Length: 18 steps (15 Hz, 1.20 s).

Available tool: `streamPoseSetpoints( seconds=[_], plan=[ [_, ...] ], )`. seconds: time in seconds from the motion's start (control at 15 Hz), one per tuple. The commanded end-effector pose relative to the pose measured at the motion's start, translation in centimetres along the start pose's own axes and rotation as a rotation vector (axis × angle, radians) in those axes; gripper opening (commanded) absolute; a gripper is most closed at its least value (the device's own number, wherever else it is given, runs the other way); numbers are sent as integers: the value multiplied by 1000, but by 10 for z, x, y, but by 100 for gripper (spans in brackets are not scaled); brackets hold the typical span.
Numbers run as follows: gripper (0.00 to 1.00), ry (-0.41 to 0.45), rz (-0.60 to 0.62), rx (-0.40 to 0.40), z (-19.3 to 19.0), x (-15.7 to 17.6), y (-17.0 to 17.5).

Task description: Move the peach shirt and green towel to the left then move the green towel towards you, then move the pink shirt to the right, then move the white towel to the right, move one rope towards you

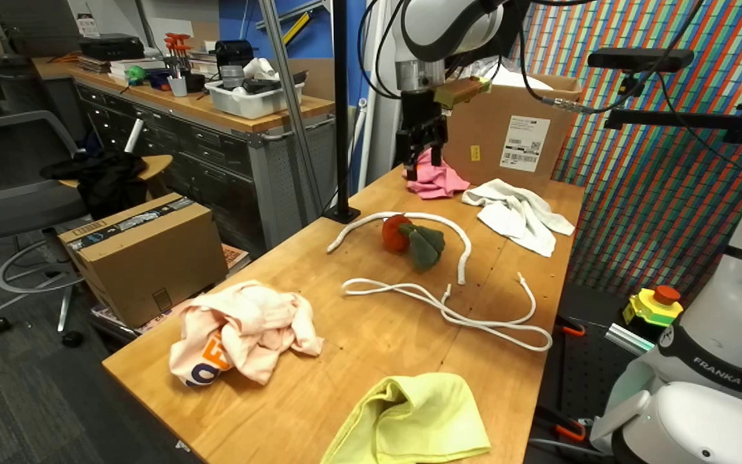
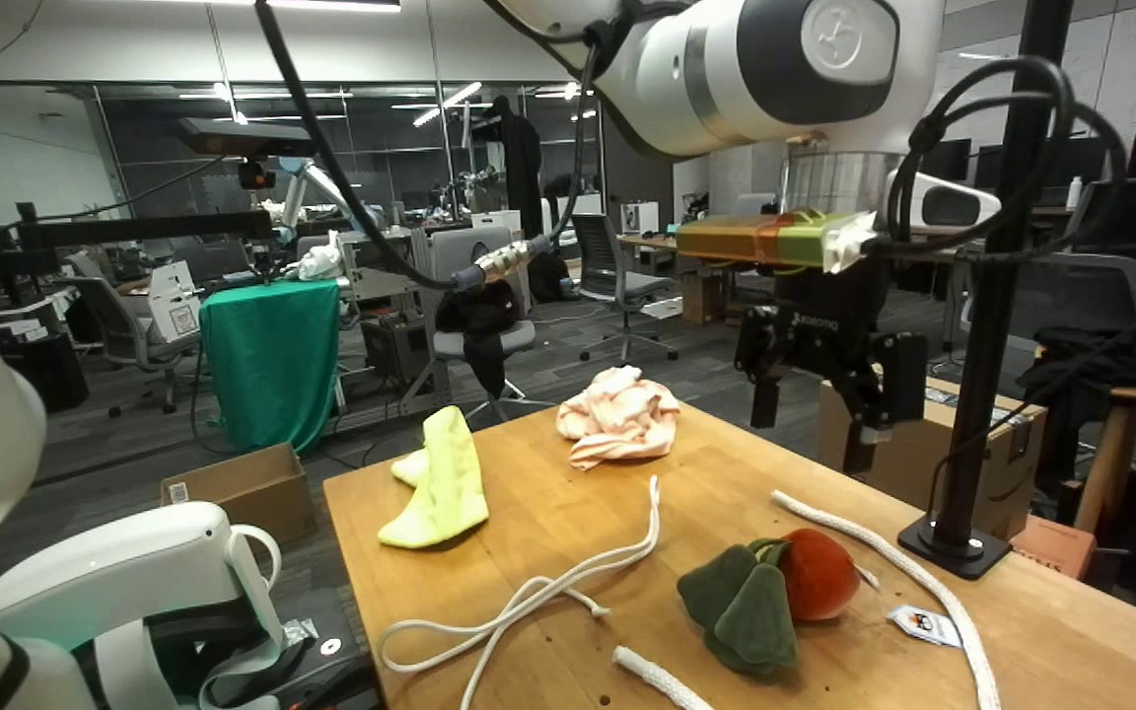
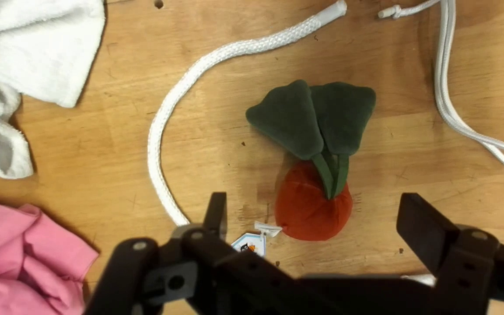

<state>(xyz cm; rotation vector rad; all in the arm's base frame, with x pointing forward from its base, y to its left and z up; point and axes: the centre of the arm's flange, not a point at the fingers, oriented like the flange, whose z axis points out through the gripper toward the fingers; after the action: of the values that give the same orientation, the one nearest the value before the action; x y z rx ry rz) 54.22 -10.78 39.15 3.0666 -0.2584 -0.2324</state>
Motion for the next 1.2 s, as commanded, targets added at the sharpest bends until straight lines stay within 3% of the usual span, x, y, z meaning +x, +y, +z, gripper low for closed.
streamPoseSetpoints(
  seconds=[0.0,0.47,0.87,1.13],
  plan=[
    [100,45,-101,46,-55,-40,16],
    [100,268,-282,144,-116,-128,35],
    [100,491,-336,278,-126,-180,56],
    [100,589,-407,342,-127,-198,62]
  ],
)
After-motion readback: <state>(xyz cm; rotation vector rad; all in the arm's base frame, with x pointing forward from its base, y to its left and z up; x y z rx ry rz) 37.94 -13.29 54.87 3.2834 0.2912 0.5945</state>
